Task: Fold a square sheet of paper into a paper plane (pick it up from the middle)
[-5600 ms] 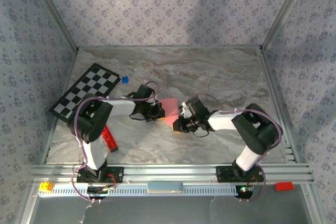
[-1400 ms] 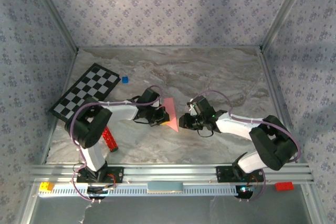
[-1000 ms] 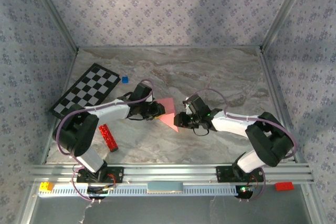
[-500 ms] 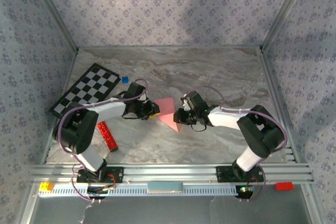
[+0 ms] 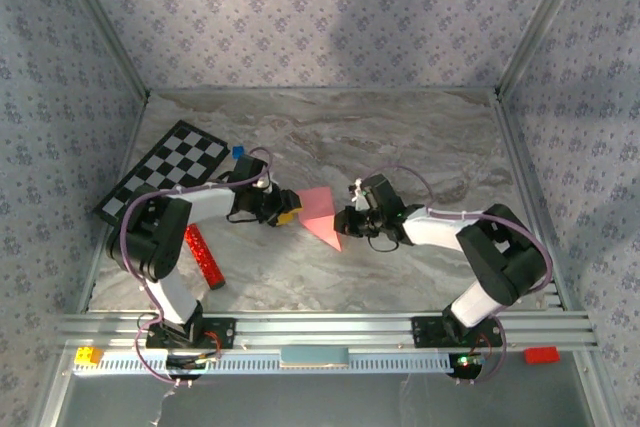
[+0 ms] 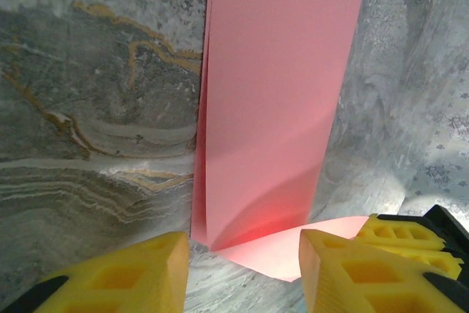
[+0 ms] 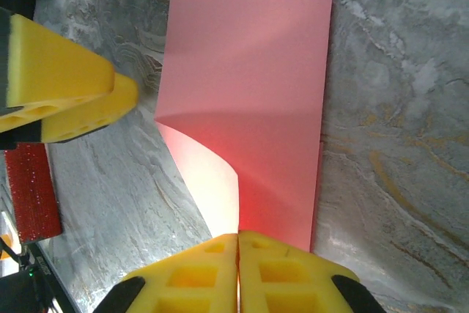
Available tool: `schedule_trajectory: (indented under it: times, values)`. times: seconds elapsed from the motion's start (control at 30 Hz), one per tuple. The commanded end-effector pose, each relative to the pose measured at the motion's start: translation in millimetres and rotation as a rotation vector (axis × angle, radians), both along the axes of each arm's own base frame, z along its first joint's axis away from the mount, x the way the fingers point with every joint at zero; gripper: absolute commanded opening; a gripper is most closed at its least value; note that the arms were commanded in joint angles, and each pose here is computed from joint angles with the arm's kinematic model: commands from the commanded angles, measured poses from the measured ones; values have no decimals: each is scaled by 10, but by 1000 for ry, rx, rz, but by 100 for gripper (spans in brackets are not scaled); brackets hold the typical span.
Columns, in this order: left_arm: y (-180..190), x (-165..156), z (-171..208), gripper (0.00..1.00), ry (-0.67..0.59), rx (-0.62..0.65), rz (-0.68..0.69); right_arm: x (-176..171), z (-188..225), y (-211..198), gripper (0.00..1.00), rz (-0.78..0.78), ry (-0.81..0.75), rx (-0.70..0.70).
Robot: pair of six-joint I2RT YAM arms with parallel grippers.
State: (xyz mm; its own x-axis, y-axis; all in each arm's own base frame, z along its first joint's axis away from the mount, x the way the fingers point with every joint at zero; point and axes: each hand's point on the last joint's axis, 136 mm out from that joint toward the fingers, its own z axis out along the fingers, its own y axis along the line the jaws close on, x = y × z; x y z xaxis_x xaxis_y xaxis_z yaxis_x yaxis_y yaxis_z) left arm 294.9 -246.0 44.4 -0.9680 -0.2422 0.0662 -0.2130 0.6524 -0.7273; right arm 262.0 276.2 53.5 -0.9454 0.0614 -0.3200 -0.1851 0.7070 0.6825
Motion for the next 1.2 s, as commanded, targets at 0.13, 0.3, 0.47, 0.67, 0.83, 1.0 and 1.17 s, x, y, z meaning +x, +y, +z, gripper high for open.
schedule_trajectory:
  times: [0.13, 0.3, 0.47, 0.67, 0.83, 1.0, 1.17]
  values:
    - [-100, 89, 53, 46, 1, -55, -8, 17, 129, -16, 9, -14, -28, 63]
    - [-127, 111, 25, 44, 10, -71, -4, 19, 119, -37, 9, -16, -24, 67]
    - [-150, 135, 14, 40, 14, -86, -1, 29, 135, -49, 9, -17, -25, 78]
    - [-177, 153, -8, 35, 17, -97, -3, 26, 148, -51, 9, -15, -27, 86]
    - [-204, 156, -6, 31, 21, -111, -11, 28, 153, -59, 9, -17, -29, 90]
    - [-204, 154, 12, 31, 16, -114, -8, 19, 142, -68, 8, -21, -25, 92]
    - [-235, 158, 13, 27, 19, -126, -15, 21, 142, -72, 8, -23, -25, 95]
